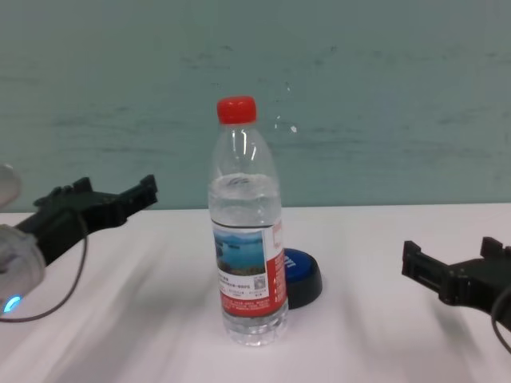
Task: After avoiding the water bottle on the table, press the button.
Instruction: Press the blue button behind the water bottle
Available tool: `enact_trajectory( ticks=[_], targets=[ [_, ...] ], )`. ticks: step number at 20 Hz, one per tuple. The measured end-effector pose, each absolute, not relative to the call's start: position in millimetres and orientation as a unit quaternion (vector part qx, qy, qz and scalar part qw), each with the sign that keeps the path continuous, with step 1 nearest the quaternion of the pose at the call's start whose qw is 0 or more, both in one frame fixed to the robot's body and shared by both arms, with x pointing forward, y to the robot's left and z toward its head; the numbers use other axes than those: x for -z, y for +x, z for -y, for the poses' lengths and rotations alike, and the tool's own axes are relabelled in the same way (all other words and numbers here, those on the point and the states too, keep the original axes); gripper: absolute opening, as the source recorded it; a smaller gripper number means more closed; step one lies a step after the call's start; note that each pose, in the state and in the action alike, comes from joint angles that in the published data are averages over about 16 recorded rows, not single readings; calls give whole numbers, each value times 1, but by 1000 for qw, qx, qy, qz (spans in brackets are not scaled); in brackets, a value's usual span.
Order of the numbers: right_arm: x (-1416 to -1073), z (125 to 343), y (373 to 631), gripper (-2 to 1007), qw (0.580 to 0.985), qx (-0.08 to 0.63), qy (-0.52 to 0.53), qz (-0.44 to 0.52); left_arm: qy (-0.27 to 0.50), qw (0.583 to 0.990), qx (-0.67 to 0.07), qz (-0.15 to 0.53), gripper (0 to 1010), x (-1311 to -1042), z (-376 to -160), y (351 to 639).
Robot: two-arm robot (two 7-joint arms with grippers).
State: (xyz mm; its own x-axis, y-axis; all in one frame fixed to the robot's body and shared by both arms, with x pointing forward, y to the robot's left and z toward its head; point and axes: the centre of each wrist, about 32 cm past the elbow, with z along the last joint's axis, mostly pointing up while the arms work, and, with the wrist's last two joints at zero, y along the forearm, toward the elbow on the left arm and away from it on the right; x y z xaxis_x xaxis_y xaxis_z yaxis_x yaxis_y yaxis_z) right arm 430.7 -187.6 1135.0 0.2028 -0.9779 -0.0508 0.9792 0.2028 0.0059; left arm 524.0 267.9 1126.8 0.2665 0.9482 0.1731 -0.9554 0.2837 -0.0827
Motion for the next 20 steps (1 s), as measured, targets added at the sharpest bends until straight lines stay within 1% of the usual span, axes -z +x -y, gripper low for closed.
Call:
enact_trajectory(
  ticks=[11,20],
  targets=[
    [-1135,188,431,1004,775,631,18,-18,7,796,-600,78,1010,-1130,-288,501],
    [-1135,188,431,1004,775,631,18,-18,1,803,-591,73,1010,-1131,-298,477]
  ],
)
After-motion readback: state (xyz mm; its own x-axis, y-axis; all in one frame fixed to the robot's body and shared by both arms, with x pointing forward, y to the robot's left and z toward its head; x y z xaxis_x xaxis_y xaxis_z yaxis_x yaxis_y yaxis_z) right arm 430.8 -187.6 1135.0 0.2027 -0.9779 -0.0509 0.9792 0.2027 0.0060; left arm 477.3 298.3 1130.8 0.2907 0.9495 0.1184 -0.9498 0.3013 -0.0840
